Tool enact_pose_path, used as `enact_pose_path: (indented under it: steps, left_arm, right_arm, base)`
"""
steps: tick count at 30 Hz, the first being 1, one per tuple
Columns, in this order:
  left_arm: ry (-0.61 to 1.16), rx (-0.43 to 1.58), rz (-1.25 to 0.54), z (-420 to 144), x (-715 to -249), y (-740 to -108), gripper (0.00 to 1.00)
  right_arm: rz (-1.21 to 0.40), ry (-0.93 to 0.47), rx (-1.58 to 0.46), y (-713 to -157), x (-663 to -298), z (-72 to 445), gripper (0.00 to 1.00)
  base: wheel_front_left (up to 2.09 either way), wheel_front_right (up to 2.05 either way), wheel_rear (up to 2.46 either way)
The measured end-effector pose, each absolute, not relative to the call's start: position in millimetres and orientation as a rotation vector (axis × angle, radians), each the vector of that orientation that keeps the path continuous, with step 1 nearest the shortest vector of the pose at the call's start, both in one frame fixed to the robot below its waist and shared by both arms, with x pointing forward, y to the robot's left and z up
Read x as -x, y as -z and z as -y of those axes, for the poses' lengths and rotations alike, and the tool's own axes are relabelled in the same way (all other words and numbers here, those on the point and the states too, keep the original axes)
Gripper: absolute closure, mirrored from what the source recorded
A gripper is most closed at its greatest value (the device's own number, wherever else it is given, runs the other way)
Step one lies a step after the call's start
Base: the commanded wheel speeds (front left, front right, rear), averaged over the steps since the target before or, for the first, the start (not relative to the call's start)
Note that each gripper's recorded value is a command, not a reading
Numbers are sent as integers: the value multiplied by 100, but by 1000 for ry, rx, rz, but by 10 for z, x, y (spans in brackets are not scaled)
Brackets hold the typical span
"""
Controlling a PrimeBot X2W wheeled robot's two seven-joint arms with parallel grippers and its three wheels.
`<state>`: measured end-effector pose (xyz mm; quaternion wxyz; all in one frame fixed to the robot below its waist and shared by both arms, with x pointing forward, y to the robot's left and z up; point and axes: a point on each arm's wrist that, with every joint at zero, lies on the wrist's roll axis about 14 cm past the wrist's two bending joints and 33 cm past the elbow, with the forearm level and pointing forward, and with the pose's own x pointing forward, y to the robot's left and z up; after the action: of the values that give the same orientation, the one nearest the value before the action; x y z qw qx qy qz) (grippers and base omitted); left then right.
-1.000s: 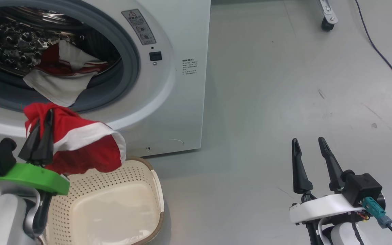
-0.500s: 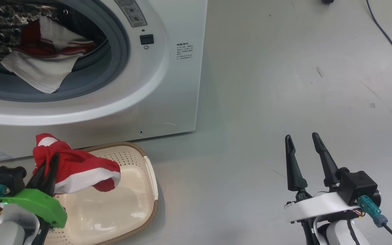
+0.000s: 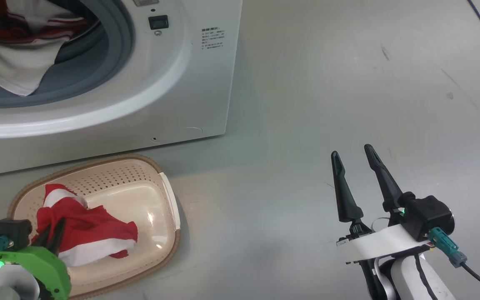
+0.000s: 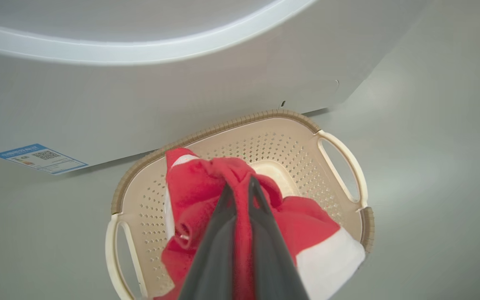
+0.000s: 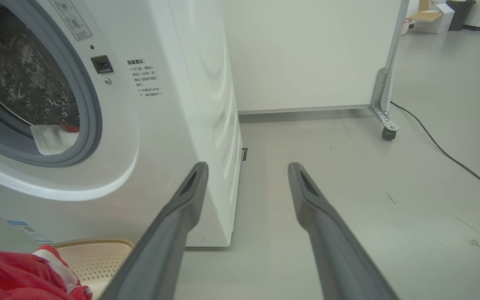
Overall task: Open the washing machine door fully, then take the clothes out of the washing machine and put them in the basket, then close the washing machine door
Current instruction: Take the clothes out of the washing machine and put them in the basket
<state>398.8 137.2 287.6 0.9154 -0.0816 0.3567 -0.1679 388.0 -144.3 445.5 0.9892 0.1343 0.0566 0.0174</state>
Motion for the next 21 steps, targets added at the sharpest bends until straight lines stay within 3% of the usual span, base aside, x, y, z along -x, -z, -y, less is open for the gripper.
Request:
enact_pose_path:
  steps: [21]
  left_arm:
    - [397, 146, -967, -1197, -3860, -2179, 100]
  right_arm:
    - [-178, 39, -243, -4221, -3919, 1611, 0]
  base:
    - [0, 0, 0]
